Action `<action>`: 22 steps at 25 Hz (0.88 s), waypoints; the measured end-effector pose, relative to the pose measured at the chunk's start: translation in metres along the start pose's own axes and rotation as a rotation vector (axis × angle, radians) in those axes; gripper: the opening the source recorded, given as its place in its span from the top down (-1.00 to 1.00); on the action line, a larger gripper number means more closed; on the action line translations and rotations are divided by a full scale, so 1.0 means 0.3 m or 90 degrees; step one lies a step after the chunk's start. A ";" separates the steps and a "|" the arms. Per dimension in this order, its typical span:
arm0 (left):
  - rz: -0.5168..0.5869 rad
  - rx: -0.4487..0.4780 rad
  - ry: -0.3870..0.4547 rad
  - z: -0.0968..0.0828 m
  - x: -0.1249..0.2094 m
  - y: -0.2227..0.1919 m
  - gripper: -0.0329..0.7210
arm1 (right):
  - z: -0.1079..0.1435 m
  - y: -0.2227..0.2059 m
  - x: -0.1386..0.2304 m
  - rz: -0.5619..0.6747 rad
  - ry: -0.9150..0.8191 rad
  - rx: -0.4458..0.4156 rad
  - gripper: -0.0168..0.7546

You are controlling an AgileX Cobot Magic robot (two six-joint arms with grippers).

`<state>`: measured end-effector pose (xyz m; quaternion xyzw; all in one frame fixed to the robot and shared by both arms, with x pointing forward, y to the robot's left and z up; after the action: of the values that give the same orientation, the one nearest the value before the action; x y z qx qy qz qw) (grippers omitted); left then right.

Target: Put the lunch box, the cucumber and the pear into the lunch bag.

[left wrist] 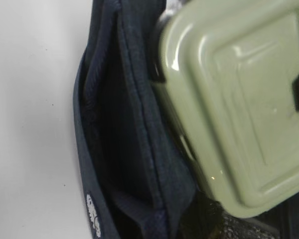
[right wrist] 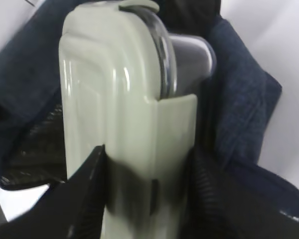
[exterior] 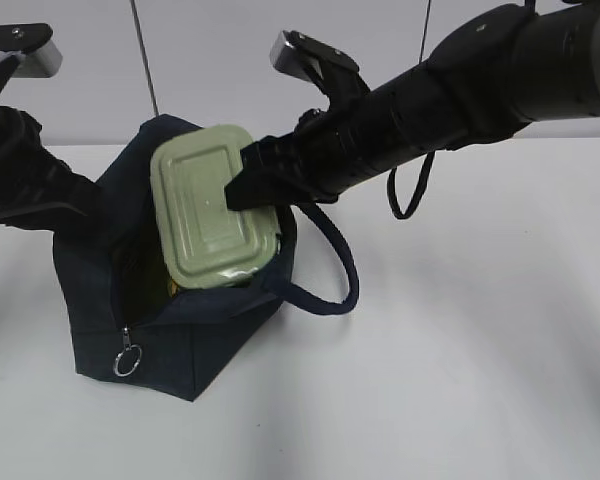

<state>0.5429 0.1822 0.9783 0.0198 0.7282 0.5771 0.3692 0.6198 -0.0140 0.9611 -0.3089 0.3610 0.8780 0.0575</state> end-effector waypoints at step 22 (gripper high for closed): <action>0.008 0.007 0.003 -0.005 0.008 0.000 0.93 | 0.118 -0.179 0.001 0.109 0.028 -0.037 -0.05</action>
<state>0.5403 0.1819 0.9773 0.0254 0.7318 0.5757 0.3638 0.6194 0.0490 0.9482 -0.2978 0.3615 0.8829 -0.0347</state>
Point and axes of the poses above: a point on each arm's last joint axis where the gripper is mounted, y pointing back along that axis away from the gripper, z along the wrist's bending axis when the last joint is at zero, x = y × z, the point moved 8 cm from there along -y, pointing out along that axis toward the gripper, and after that the axes turned 8 degrees about -y, right-handed, at the moved point
